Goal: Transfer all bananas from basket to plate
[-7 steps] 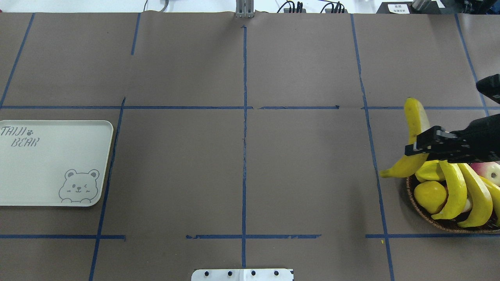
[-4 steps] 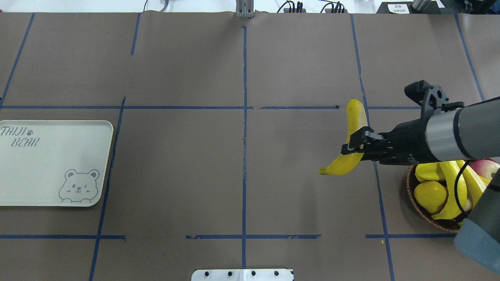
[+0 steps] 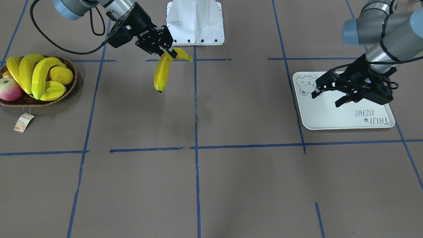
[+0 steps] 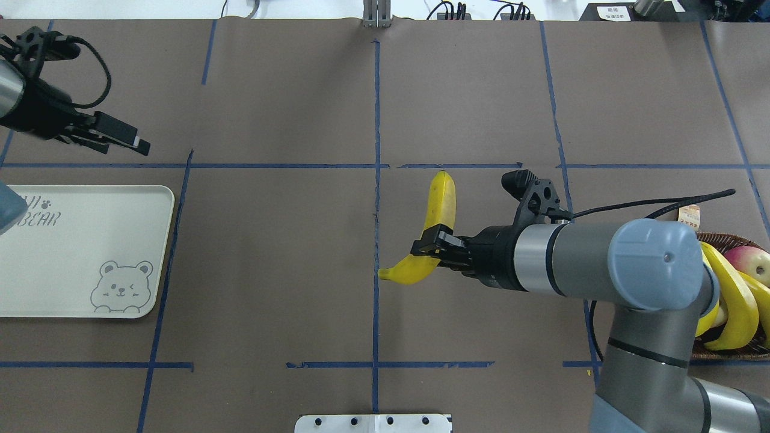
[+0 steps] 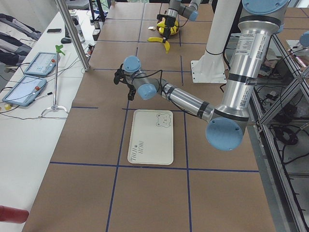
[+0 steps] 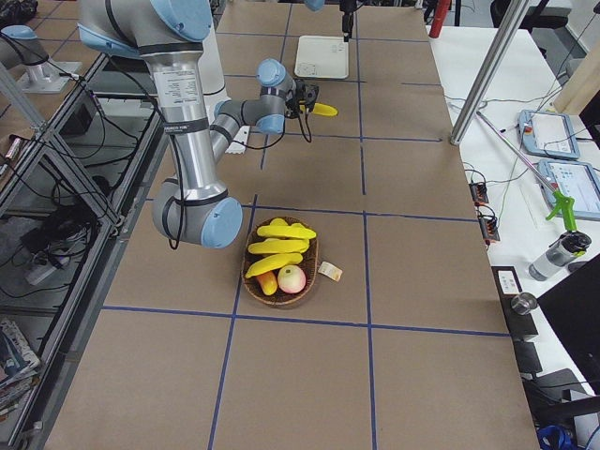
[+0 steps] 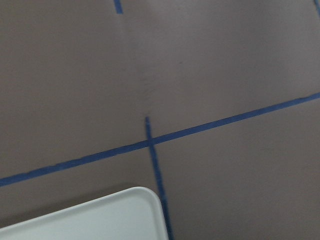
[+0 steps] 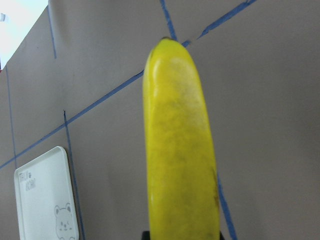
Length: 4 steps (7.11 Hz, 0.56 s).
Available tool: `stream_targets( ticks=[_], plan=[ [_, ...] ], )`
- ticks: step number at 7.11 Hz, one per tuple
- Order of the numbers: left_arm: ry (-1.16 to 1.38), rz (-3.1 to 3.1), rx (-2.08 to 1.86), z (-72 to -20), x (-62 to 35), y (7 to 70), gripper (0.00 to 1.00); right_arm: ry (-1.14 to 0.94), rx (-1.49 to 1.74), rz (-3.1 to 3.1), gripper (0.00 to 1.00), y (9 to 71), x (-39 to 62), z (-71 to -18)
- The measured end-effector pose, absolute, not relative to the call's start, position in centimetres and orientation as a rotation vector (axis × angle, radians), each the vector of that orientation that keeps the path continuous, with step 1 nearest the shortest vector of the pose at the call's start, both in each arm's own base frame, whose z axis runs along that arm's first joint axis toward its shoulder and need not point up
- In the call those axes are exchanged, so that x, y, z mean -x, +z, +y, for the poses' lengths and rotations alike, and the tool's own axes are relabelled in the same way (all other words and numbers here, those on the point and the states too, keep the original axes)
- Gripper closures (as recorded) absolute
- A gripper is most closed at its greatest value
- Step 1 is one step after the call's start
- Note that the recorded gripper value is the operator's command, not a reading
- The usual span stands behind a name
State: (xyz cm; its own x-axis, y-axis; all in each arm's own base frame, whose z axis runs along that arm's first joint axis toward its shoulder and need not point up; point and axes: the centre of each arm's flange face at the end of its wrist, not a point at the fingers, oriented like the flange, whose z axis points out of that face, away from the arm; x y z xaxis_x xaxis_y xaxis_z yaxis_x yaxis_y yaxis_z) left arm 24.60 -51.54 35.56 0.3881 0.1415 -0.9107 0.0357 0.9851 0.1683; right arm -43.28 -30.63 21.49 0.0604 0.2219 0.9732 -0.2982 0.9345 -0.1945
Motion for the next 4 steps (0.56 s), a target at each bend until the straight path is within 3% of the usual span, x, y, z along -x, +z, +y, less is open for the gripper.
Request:
stream_targets(
  ticks=[4],
  plan=[
    [-0.089,1.359,0.004,-47.2,-38.0,22.2,0.01,0.334,-0.115,-1.528,0.92,18.5,49.9,-29.7]
  ],
)
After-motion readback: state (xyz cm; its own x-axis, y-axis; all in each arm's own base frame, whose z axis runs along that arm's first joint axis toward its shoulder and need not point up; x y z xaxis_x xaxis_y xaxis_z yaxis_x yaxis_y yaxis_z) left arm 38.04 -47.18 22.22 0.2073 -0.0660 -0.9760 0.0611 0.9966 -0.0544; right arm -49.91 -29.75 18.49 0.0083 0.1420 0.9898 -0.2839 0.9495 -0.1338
